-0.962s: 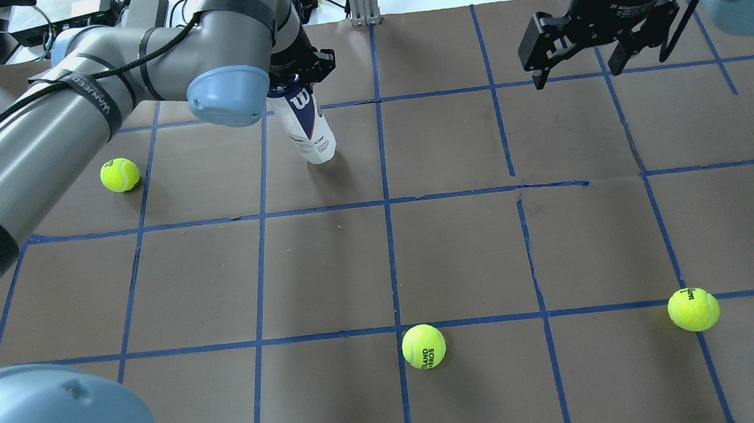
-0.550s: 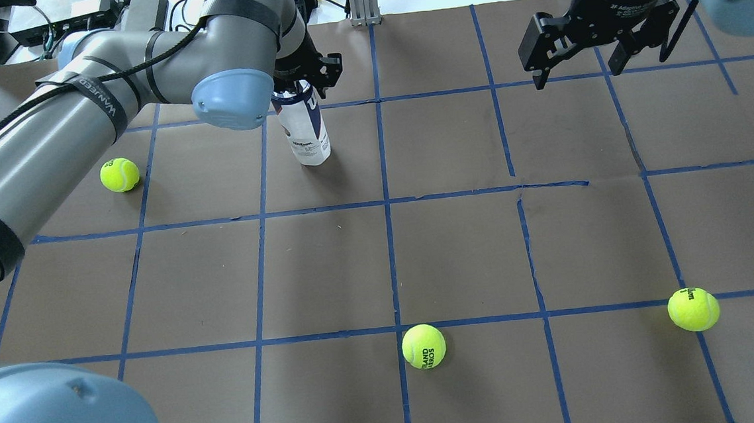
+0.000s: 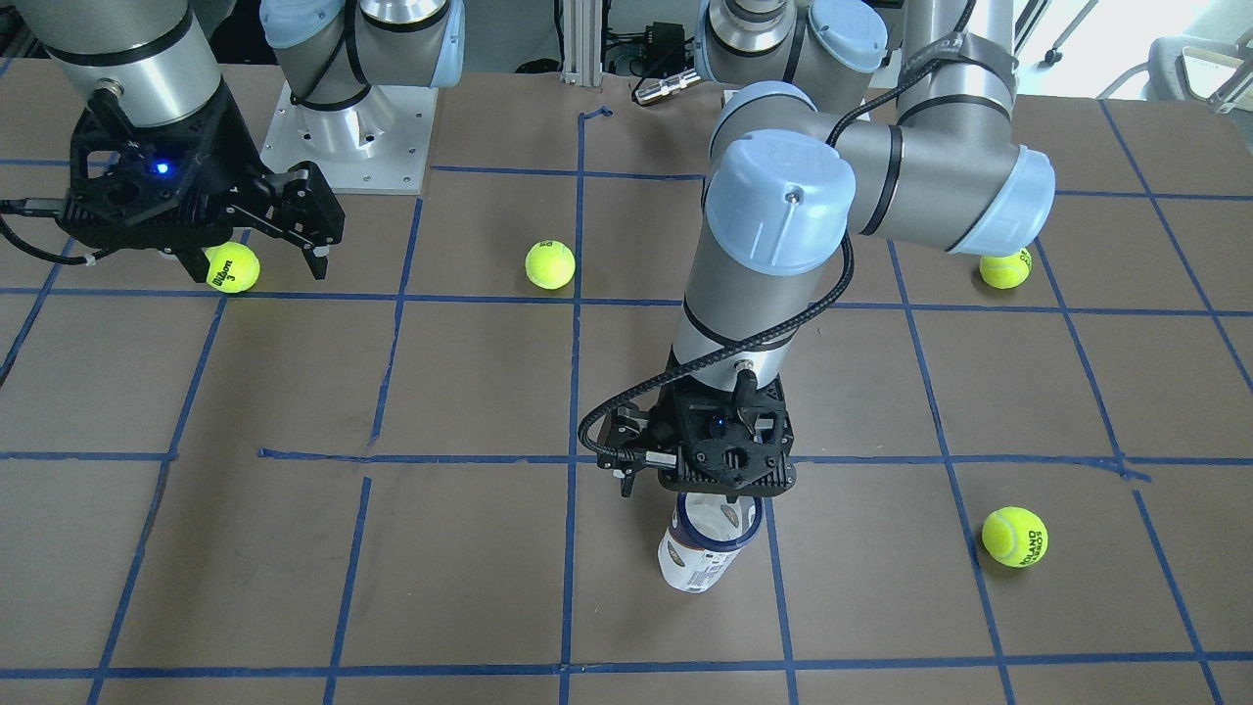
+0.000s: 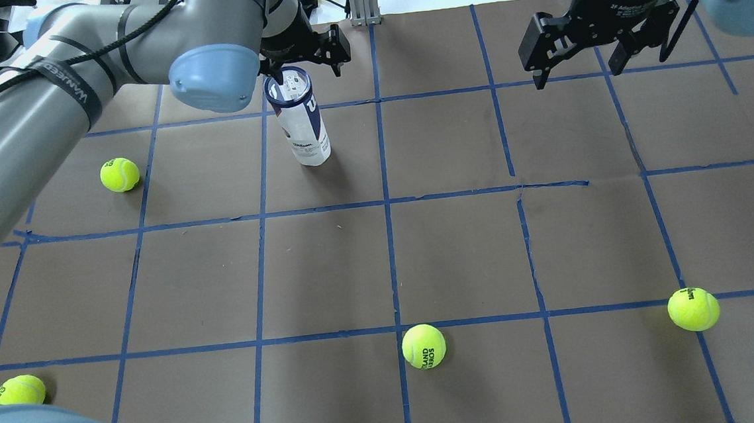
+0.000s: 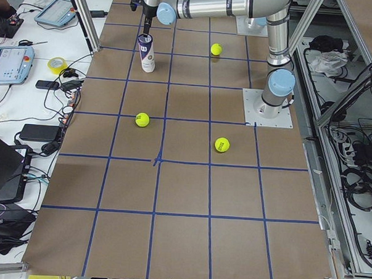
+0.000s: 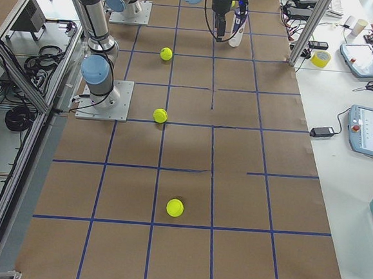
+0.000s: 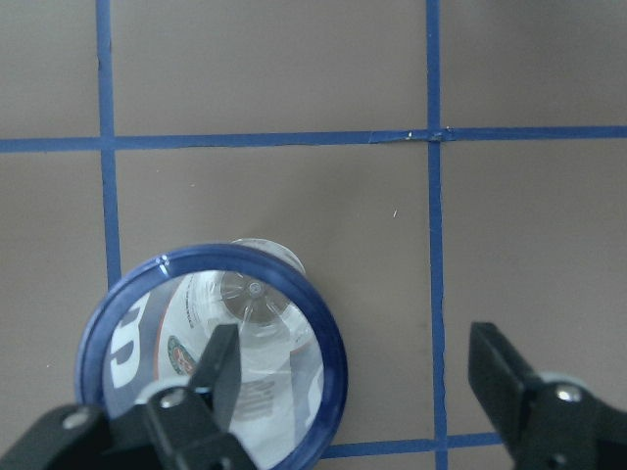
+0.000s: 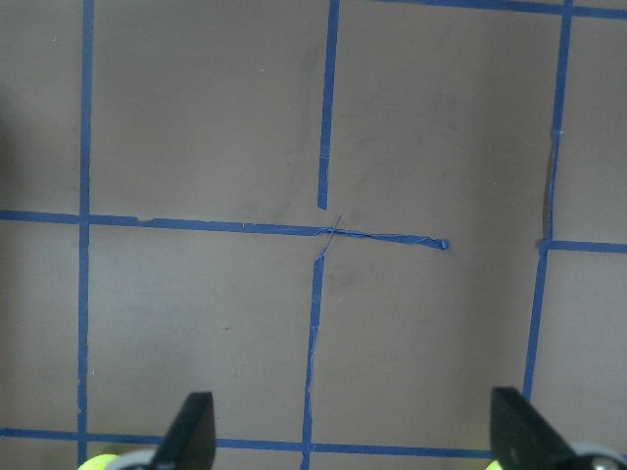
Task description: Lift up tennis ball bucket
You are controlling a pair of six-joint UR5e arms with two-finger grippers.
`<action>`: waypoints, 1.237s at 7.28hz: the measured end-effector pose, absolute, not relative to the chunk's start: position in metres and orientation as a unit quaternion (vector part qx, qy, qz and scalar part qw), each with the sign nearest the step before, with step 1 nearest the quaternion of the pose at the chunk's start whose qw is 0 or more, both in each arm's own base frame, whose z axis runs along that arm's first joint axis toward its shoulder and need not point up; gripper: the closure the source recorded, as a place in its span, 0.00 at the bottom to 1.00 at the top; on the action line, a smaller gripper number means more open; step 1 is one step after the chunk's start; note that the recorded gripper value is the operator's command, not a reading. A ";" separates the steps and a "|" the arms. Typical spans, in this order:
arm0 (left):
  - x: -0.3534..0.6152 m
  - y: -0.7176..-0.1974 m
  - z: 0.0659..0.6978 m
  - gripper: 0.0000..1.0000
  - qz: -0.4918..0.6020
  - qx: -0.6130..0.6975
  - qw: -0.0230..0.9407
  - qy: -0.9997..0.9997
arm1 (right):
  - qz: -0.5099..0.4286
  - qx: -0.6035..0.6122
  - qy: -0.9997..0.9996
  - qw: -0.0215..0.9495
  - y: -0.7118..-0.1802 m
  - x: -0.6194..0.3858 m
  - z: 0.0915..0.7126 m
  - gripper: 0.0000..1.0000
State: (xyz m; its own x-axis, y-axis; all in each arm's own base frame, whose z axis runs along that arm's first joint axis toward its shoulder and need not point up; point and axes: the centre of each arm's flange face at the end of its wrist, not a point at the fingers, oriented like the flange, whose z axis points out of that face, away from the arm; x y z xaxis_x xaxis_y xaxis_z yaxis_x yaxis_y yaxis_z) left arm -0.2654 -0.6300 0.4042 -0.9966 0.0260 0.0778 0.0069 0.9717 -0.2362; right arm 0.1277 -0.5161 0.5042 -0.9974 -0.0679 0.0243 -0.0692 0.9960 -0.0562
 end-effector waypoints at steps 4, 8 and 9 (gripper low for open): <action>-0.186 -0.609 0.500 0.00 0.073 -0.019 0.021 -0.997 | 0.029 0.034 -0.999 0.011 -0.516 0.128 0.504 0.00; -0.109 -0.559 0.488 0.00 0.022 -0.026 0.014 -0.999 | 0.028 0.034 -0.999 0.011 -0.516 0.128 0.504 0.00; -0.101 -0.550 0.488 0.00 0.021 -0.023 0.011 -0.999 | 0.028 0.034 -0.999 0.011 -0.516 0.128 0.504 0.00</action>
State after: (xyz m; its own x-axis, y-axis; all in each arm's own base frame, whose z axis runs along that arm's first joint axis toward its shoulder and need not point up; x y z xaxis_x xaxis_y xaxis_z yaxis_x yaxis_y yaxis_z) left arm -0.1007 -0.5504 0.4883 -0.9987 0.0464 0.0203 0.0455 0.9981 -0.0419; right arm 0.1281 -0.5158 0.5040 -0.9975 -0.0670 0.0240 -0.0683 0.9962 -0.0546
